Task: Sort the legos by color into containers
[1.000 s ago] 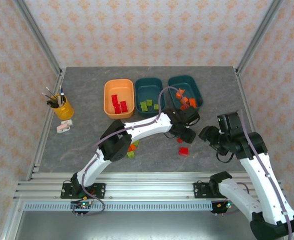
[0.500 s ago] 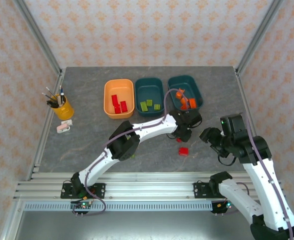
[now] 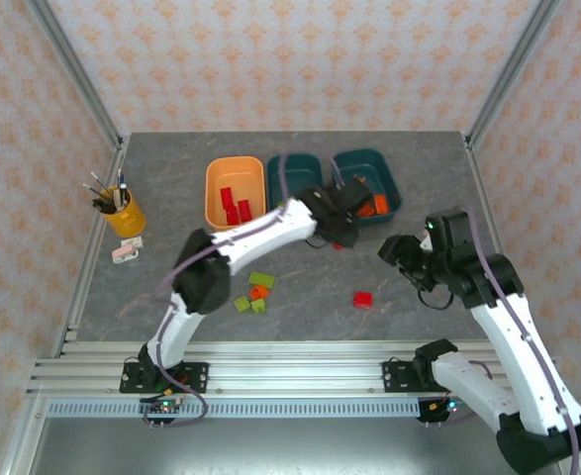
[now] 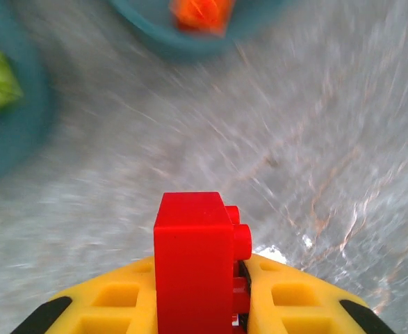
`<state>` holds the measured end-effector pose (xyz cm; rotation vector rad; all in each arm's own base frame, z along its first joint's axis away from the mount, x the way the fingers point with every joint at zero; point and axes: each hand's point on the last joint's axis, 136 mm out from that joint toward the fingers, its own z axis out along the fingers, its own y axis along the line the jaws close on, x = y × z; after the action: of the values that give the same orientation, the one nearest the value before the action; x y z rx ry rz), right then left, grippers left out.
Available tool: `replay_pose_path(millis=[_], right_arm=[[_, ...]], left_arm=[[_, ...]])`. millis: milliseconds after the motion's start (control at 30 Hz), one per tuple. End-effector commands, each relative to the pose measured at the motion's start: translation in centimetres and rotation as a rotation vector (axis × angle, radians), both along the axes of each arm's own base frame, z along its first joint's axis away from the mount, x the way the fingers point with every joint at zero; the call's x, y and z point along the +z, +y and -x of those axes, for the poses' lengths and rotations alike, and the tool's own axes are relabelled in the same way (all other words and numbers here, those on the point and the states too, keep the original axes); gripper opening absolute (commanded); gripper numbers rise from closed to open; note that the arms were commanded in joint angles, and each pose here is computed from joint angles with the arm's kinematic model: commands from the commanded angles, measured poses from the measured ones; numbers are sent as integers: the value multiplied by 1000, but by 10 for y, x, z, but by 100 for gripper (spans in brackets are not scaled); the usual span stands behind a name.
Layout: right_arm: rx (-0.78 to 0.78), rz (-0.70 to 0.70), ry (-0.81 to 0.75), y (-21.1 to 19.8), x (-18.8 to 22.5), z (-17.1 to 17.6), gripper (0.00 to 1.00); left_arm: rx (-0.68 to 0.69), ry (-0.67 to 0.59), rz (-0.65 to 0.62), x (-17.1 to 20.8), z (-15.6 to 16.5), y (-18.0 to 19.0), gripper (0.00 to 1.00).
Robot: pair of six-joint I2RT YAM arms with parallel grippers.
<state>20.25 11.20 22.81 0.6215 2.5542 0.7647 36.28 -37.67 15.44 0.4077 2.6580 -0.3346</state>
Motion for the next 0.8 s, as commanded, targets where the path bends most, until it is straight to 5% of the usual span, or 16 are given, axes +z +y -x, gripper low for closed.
replay_pose_path(millis=[0,333,767], right_arm=[[119,-53,-147,41,31,-38,62],[305,-78,-182,163,30,-112,62],[280,-116,-127,214,4,-174,62]], left_arm=[[151,-11,32,31,-22,61,26],[454,18,120,38,-84,196,27],[594,155,142,-37,-150,238,27]])
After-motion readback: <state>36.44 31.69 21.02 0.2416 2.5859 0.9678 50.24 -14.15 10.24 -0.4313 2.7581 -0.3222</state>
